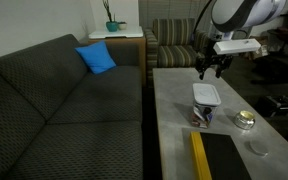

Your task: Place the white lid on the container and push the button

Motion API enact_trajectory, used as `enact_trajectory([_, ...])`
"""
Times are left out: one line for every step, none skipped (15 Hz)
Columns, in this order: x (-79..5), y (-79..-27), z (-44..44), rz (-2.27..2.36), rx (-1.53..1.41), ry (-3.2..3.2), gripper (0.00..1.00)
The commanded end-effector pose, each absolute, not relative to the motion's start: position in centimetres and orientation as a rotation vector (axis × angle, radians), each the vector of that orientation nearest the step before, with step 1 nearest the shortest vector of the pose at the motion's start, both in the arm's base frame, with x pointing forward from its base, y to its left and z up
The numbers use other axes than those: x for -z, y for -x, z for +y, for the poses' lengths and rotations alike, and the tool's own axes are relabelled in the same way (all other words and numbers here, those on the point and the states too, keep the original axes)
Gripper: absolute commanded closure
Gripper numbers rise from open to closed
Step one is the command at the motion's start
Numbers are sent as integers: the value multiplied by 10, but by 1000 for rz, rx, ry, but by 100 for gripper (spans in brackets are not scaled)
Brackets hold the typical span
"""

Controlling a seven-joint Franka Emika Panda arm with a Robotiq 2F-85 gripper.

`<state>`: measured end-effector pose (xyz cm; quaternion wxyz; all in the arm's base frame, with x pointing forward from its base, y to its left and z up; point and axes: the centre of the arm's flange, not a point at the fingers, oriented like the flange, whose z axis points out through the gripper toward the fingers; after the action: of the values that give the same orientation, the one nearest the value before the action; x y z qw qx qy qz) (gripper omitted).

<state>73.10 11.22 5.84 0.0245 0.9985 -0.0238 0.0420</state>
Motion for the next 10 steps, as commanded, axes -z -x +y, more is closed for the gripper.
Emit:
enact_trajectory([-69,-703,107,-8,-157,-3091,0])
enact_trajectory([-70,-702,107,0,-166,-3092,0])
enact_trajectory([-71,-700,107,9,-176,-3094,0])
enact_trajectory([-69,-699,107,18,-183,-3095,0])
enact_trajectory([-71,-698,106,26,-189,-3097,0])
enact_trajectory([-70,-697,106,33,-197,-3098,0])
enact_trajectory([-70,-696,107,39,-204,-3097,0])
enact_trajectory([-72,-695,107,45,-206,-3099,0])
enact_trajectory([-71,-694,106,51,-216,-3100,0])
enact_trajectory([-70,-693,106,57,-223,-3102,0])
